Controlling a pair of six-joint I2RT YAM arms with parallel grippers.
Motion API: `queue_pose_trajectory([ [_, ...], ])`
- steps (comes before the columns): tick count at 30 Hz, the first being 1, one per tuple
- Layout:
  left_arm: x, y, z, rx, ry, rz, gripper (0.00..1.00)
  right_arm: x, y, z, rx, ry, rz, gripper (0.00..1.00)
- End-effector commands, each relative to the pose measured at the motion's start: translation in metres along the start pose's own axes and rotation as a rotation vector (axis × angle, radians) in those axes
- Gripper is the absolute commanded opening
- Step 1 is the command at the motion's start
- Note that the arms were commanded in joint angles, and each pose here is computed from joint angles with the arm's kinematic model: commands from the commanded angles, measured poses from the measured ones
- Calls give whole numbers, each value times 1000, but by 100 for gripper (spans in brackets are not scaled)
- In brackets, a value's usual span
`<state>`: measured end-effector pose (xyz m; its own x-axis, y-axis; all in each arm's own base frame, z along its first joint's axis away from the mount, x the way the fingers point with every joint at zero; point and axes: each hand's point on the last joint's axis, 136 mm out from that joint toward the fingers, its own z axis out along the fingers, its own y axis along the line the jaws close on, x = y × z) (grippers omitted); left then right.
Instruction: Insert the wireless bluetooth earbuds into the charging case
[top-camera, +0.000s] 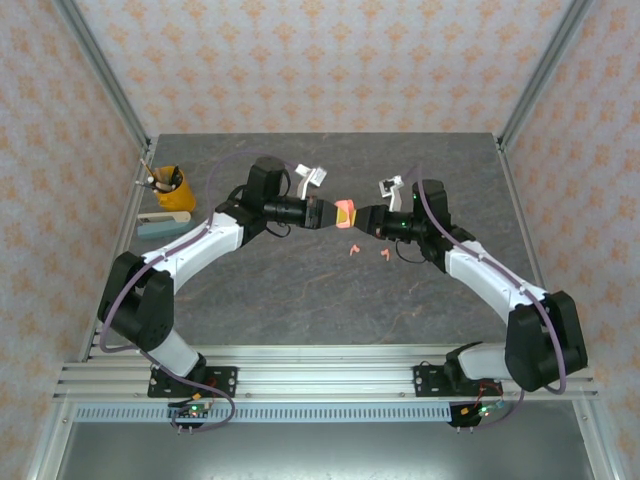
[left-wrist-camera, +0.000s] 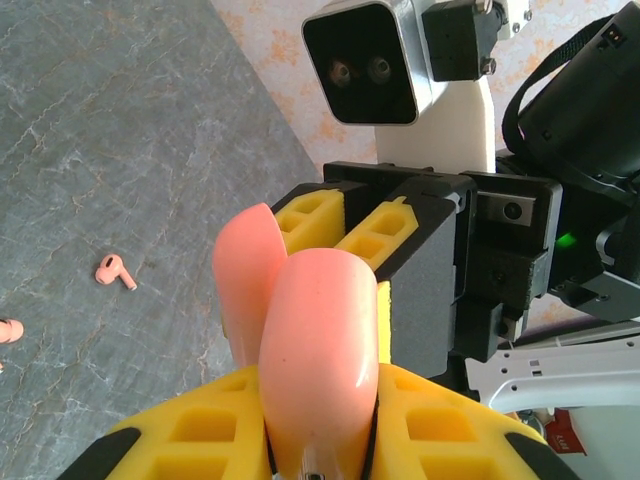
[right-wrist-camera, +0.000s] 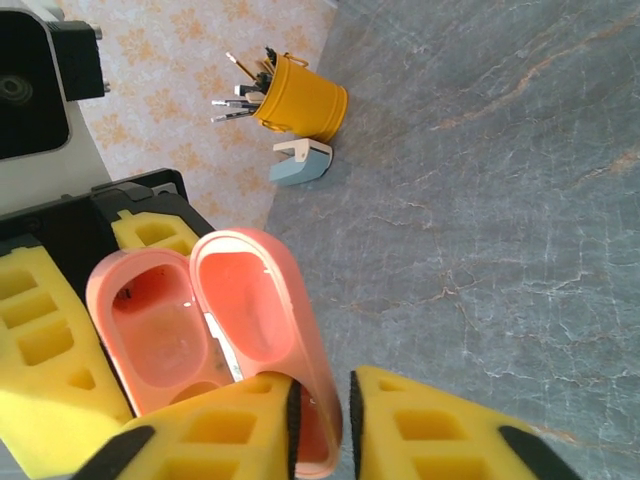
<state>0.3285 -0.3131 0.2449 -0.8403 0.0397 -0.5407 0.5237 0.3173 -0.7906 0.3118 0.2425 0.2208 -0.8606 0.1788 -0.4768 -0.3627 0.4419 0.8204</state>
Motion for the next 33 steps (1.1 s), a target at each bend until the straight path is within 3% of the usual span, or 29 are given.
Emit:
queue_pose_trajectory([
  [1,-2,-20,8,57,19,38,4,-12,14,1,-31,-8,-52,17],
  [5,-1,-16,8,45,18,33,13,-13,15,0,-21,-3,-59,8],
  [10,0,-10,8,8,21,32,31,-15,12,-2,19,-5,-68,0],
  [19,-7,0,-2,-75,3,40,73,-16,2,-9,136,14,-102,0],
  [23,-11,1,-15,-101,-6,53,84,-14,-3,-12,185,44,-125,0],
  [27,-9,0,-30,-136,33,77,88,-9,-5,-16,228,101,-172,0],
  [33,12,-4,-40,-131,212,111,88,5,-6,-25,273,281,-302,0],
])
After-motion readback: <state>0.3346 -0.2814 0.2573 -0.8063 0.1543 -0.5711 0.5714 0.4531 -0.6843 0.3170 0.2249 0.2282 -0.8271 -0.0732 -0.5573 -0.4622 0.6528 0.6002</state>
